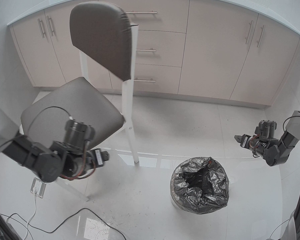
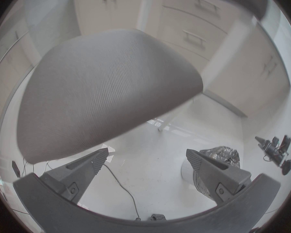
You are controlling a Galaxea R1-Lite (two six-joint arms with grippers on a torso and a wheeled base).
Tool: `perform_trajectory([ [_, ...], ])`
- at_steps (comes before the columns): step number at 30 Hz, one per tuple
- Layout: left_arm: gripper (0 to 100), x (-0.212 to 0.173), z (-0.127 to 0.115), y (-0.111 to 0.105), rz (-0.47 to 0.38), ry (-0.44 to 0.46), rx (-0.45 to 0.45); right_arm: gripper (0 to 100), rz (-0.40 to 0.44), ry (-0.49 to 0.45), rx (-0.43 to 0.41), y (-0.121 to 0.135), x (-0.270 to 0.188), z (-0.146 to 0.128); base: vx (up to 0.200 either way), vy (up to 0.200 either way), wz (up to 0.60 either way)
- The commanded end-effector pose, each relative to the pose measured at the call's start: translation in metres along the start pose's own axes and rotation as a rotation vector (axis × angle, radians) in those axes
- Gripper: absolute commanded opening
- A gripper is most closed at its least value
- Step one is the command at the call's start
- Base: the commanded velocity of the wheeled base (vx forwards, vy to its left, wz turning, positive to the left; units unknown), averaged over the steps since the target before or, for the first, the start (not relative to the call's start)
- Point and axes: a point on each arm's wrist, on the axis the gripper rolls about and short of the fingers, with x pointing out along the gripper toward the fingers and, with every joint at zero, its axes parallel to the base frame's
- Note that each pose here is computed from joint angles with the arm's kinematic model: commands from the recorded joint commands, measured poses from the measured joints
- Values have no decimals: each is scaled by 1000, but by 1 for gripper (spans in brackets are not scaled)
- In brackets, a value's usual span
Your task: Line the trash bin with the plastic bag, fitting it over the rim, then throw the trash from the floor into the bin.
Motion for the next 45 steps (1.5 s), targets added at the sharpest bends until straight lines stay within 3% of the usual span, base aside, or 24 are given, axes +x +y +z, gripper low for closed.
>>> perform_trajectory([
  [1,100,-101,5,102,-33,-144,-221,100,-64,-53,83,-27,68,16,0,0,0],
  [5,100,-120,-5,110,-109,-182,-225,100,-77,-47,118,-31,90,16,0,0,0],
  [12,100,-128,-1,92,-208,-222,-192,100,-73,-33,134,-34,109,3,0,0,0],
  [19,100,-132,-13,97,-208,-202,-201,100,-85,27,131,-33,128,-2,0,0,0],
  [25,100,-128,-38,108,-178,-144,-193,100,-114,86,119,-34,162,-18,0,0,0],
  [28,100,-126,-48,111,-179,-133,-192,100,-152,87,121,-38,166,-11,0,0,0],
  [31,100,-123,-53,112,-192,-137,-188,100,-194,138,120,-44,168,-16,0,0,0],
  [36,100,-121,-55,113,-215,-114,-187,100,-319,307,85,-43,169,-27,0,0,0],
  [41,100,-121,-55,113,-216,-115,-187,100,-335,349,77,-49,171,-33,0,0,0],
  [45,100,-121,-56,113,-213,-110,-186,100,-342,426,10,-54,173,-51,0,0,0],
])
